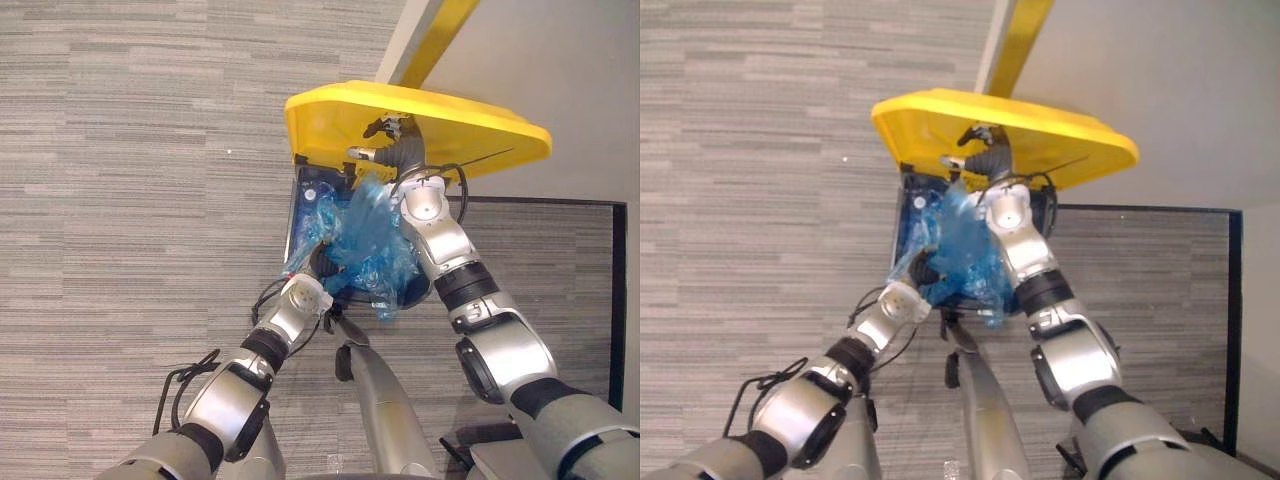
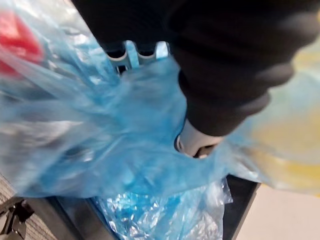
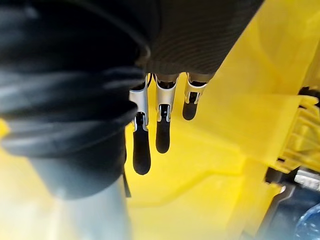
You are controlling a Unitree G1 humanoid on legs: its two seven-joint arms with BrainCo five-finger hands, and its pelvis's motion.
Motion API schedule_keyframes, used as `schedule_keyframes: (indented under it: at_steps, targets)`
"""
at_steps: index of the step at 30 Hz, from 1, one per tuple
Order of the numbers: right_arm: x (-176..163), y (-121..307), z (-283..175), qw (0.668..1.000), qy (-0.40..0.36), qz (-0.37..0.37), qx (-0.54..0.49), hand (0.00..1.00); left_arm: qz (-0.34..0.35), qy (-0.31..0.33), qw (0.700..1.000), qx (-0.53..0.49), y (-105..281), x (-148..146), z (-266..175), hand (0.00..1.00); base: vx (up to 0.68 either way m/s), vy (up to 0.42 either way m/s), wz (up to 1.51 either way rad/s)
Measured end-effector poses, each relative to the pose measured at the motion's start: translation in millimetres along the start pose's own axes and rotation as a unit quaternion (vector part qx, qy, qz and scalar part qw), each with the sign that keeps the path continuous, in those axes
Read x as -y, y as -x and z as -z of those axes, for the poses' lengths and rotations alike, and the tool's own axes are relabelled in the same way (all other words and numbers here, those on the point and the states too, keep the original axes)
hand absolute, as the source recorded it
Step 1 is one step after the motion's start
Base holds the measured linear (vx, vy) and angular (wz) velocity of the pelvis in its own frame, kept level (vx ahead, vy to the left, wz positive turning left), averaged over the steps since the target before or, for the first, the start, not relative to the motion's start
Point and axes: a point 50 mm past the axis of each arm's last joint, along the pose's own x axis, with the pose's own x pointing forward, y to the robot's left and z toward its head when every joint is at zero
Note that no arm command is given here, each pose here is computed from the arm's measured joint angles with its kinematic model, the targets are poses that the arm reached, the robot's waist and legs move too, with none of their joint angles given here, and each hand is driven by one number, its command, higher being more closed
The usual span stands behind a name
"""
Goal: Gather rubbish on tea table into small bin, then transfer packed bag to large trash can.
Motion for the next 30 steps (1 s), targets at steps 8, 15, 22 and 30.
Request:
schedule_keyframes:
  at_steps: [8, 15, 22, 30]
  targets:
    - [2, 24, 30, 0.999, 0.030, -0.006, -0.022, 0.00, -0.033, 0.049, 0.997, 0.056, 16, -9, -6, 0.00, 0.02, 0.029, 0.16]
    - [25, 78, 108, 0.988, 0.047, 0.019, -0.149, 0.00, -0.075, 0.142, 0.987, 0.005, 56, -19, 49, 0.00, 0.07, 0.032, 0.11]
    - [35, 128, 165, 0.961, 0.077, 0.007, -0.267, 0.00, -0.129, 0.165, 0.962, -0.176, 117, -44, 158, 0.00, 0.00, 0.052, 0.17]
    - [32, 179, 204, 0.929, 0.092, -0.020, -0.357, 0.00, -0.073, 0.178, 0.903, -0.384, 194, -7, 238, 0.00, -0.08, 0.108, -0.19]
